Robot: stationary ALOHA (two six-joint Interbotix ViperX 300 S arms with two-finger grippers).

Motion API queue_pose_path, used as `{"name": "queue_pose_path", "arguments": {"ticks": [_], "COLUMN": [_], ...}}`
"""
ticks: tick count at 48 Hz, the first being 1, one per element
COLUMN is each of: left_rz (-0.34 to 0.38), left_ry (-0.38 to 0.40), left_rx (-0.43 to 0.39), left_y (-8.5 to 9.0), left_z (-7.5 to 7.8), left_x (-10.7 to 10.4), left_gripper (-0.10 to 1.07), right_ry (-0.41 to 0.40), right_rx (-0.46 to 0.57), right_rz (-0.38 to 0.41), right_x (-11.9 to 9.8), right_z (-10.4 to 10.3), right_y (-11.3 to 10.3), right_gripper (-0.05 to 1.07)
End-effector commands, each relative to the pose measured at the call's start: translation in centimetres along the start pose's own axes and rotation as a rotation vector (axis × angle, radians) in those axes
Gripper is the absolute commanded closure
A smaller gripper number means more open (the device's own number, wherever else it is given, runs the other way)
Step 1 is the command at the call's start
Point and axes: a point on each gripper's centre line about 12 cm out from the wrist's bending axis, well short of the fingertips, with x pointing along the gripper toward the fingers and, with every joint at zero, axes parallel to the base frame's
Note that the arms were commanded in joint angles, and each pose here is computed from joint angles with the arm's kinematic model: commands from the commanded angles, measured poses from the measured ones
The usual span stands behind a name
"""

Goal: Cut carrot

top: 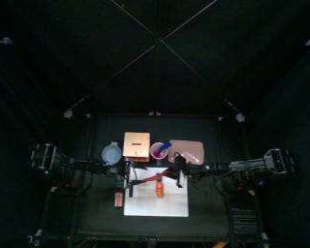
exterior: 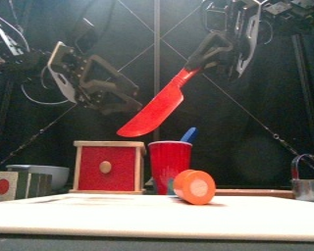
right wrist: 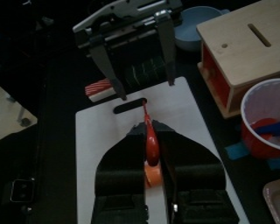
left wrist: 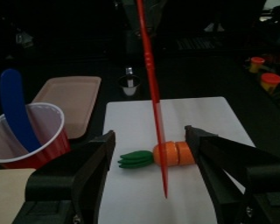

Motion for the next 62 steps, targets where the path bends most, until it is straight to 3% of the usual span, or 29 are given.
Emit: {"name": "queue_pose_path", "arguments": {"ticks": [1,11,23,40,51,62], "left_rz": [0.021,0.04,0.028,0.017,0.014,0.012], "left_ry": [-0.009,0.04,0.069,0.126,0.149,0.183], "left_rx": [-0.02,-0.053,-0.067,-0.07,-0.07,-0.071], "left_y": [0.3,0.4,-0.5,-1.1,-1.2,-1.2], "left_z": [0.1,-1.5,-2.2,-2.7,-2.8,-2.9], "left_x": [1.4,2.7,3.1,3.1,3.0,3.1], "left_gripper": [0.02,0.02,0.05,0.42,0.64,0.65], "right_ry": [-0.031,-0.026,-0.025,-0.017,0.055,0.186], "right_rx": [-0.004,-0.008,-0.006,0.006,0.074,0.144], "right_rz": [0.019,0.024,0.023,0.019,-0.007,-0.044], "right_x": [-0.2,-0.1,0.0,-0.1,0.2,0.1], "right_z": [1.2,1.1,1.1,0.7,-2.1,-7.1], "right_y": [0.6,0.8,0.8,0.7,-0.2,-1.1], "right_gripper": [0.72,0.72,0.72,0.72,0.72,0.72]}}
